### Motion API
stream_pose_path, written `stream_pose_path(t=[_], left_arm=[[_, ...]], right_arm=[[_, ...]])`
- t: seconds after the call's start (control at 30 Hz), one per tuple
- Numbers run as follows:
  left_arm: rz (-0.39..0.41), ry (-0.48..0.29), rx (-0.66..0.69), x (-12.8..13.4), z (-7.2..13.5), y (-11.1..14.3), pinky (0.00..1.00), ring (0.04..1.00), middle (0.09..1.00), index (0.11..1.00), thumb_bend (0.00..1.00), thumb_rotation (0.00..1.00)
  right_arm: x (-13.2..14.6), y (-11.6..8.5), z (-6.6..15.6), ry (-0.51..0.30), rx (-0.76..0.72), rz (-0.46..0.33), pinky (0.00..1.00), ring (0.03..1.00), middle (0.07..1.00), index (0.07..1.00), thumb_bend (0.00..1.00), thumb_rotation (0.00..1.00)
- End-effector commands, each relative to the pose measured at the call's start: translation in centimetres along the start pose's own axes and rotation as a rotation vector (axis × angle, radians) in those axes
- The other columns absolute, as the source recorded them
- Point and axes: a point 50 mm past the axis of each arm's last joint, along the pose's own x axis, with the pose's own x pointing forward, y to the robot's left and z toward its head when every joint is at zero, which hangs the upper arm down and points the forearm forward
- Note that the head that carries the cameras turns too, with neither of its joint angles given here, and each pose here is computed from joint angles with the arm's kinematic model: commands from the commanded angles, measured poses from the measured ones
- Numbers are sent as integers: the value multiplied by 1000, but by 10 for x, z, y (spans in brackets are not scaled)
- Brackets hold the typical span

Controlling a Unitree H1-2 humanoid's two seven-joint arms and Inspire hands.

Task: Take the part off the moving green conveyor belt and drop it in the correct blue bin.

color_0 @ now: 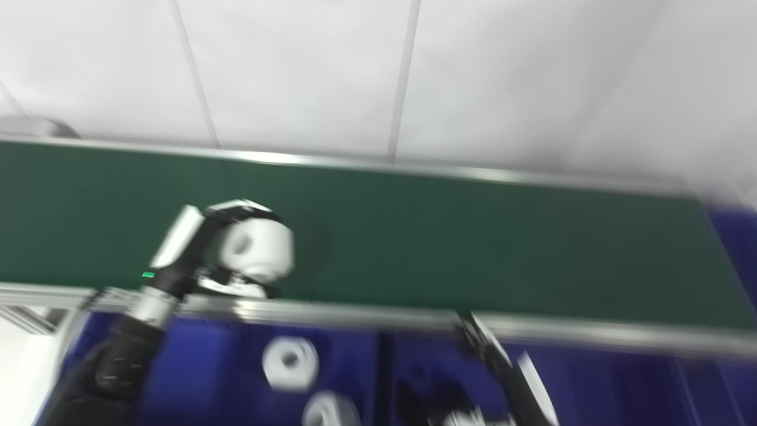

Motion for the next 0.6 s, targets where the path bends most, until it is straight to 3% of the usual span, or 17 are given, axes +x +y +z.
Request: stream_pose_path(t=[0.0,0.37,0.57], left_arm=[[-1,-57,-7,-3,8,2,477,470,523,470,499,0],[-104,7,-31,-43,4,-31,486,474,515,474,500,0],[-213,35,8,-63,2,-50,484,466,513,481,500,0]], right_arm=[[7,1,13,-37,-3,-41,773,831,869,959,853,265],[10,0,27,-26,-18,-62,779,822,858,972,863,281],[10,-1,30,-22,-31,-60,774,822,858,970,867,303]])
